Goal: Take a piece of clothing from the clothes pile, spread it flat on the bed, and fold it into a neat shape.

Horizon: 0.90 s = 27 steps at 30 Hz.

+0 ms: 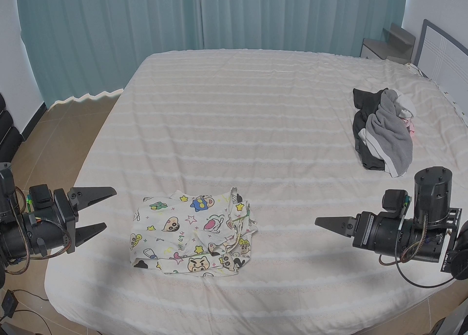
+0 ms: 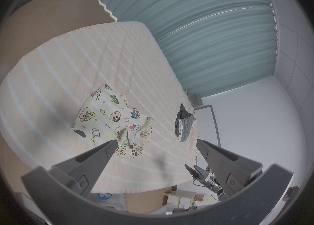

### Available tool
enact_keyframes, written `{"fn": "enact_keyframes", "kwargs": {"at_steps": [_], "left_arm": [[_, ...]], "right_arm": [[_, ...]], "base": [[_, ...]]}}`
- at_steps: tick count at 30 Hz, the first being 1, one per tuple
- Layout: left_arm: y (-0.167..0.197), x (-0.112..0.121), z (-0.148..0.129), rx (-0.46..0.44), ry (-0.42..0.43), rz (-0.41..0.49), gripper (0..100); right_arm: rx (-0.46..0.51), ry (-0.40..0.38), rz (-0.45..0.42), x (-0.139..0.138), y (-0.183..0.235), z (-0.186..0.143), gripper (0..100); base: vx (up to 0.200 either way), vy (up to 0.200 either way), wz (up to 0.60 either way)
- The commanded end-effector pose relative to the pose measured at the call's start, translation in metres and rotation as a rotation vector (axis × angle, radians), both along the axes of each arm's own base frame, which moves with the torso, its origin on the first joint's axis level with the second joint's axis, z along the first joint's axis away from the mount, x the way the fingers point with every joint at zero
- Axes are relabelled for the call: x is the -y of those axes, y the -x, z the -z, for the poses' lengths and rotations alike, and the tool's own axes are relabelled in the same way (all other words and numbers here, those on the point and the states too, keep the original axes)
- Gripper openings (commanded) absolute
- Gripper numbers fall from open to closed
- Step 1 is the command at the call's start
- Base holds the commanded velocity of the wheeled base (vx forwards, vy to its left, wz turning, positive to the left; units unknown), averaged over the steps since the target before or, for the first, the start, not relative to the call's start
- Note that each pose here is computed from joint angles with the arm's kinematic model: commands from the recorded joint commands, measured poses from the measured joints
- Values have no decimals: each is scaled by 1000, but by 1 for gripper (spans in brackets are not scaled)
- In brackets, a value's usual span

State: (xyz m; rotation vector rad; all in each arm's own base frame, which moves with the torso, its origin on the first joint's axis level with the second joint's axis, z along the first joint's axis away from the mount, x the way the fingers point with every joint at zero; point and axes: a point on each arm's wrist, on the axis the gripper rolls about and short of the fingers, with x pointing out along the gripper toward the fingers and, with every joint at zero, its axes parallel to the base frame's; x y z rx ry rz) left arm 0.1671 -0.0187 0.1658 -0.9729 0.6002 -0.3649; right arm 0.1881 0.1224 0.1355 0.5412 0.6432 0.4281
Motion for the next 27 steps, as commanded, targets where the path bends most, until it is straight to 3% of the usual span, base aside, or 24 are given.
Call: {"fn": "enact_keyframes", "kwargs": {"at_steps": [1,11,19,27], "left_arm": [[-2,-2,11,-10,4,-14,100],[-10,-4,19,-32,4,-27,100],[-10,-4,19,-31,4,-27,100],[-9,-4,19,-30,2,-26,100]], "right_arm": [[-26,18,-24,-15,-12,7,100],[-27,24,-73,-43,-25,10,100],[-56,79,-82,-76,-35,31,100],[-68,112,-118,-102,-36,50,100]], "base": [[0,200,0],[0,200,0],[0,200,0],[0,0,0]]}}
